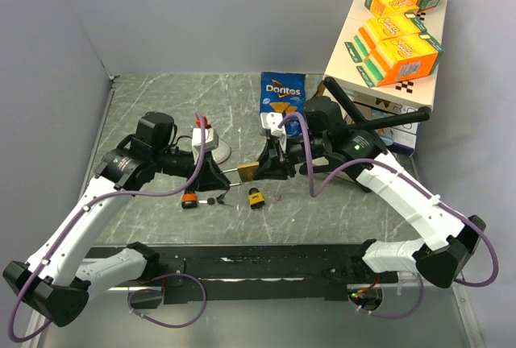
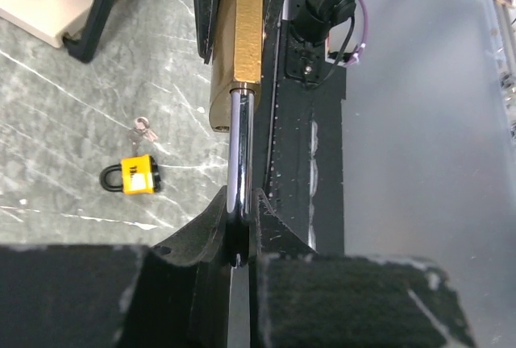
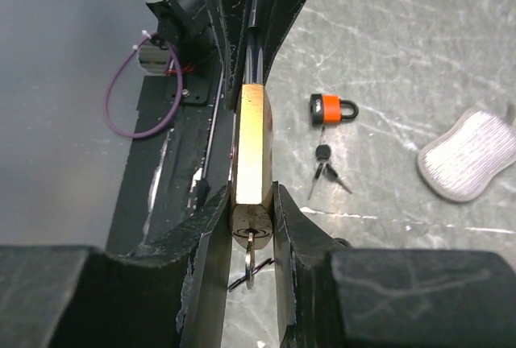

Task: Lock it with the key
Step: Lock the lock.

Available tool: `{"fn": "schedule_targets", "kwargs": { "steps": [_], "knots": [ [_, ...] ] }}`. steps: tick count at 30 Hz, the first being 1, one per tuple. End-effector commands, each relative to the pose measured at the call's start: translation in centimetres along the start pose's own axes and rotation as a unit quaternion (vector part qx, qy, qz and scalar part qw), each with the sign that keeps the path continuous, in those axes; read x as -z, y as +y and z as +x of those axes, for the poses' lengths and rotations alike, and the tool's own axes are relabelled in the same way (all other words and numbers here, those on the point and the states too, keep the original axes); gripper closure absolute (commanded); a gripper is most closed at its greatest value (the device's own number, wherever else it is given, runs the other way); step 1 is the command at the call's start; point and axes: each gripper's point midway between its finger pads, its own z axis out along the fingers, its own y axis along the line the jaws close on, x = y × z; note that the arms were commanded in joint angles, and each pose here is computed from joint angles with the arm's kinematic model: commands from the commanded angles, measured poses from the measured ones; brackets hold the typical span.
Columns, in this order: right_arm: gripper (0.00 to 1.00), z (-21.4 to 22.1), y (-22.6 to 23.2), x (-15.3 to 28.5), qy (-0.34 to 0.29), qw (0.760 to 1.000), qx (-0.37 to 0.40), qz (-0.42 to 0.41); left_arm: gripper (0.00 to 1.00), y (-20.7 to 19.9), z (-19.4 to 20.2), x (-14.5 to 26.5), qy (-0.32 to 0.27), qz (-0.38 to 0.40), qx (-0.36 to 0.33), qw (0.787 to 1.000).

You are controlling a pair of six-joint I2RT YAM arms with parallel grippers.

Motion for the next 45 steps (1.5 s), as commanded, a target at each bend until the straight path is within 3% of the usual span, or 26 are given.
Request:
{"fn": "schedule_targets", "kwargs": {
  "steps": [1,11,21,35,45],
  "knots": [
    [1.00,-3.3,2.3,-1.4,-0.049,0.996,0.007,-0.078,0.99,0.1,-6.8,-0.6,-0.101,0.003,-0.126,0.987],
    [1.00,-3.6,2.1,-1.8,-0.047,0.994,-0.007,-0.097,0.99,0.6,-7.0,-0.7,-0.094,-0.009,-0.153,0.984],
    [1.00,-3.3,1.0,0.2,-0.035,0.998,0.001,-0.060,0.99,0.5,-3.2,0.3,-0.035,-0.030,-0.142,0.989],
    [1.00,-2.6,1.4,1.2,-0.033,0.999,0.002,-0.042,0.99,0.8,-2.9,0.6,-0.039,-0.044,-0.129,0.990],
    [1.00,-3.6,1.3,-0.4,-0.057,0.996,-0.012,-0.061,0.99,0.3,-5.5,-0.3,-0.080,-0.010,-0.122,0.989]
  ]
}}
